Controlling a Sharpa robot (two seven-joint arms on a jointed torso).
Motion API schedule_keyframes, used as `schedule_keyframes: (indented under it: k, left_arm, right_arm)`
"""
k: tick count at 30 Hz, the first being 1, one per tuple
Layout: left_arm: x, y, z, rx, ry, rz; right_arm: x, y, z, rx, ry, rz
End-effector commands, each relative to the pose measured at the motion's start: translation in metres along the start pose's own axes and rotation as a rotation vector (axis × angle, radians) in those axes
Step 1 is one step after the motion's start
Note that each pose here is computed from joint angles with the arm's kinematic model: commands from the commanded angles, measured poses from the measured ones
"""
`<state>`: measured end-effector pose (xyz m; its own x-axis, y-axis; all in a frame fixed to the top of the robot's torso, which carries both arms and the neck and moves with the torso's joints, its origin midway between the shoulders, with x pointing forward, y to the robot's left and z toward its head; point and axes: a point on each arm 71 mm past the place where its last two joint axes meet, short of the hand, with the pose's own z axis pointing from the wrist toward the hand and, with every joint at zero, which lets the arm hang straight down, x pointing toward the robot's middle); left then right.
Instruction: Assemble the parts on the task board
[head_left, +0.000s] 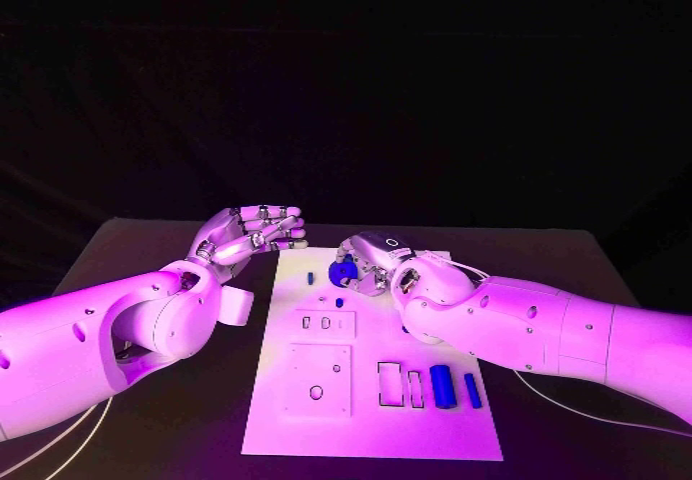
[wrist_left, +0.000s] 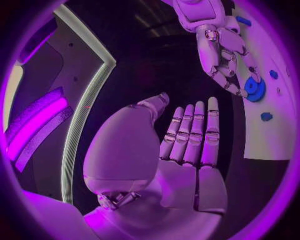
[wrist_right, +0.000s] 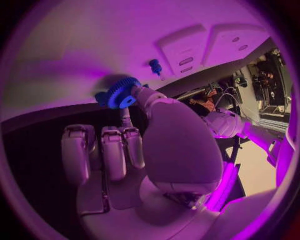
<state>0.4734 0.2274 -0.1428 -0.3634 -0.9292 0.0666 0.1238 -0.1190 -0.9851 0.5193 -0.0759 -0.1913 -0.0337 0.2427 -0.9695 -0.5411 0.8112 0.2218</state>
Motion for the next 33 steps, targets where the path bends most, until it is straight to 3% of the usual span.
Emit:
schedule_keyframes:
  k: [1,16,33]
  left_arm:
    - [0.0019,-0.0015,0.0005,0.007,0.015,-0.011]
    - [0.0016,-0.0013,0.0008,0.007,0.014,-0.011]
    - [0.0006,-0.0013,0.0006,0.006,0.01,-0.009]
  right_arm:
    - [0.0032,-0.0023,0.0002,0.021,0.009,-0.02]
    - [0.0039,-0.002,0.0037,0.026,0.001,-0.023]
    - [0.0082,-0.0087,0.0016,0.047,0.075,-0.006]
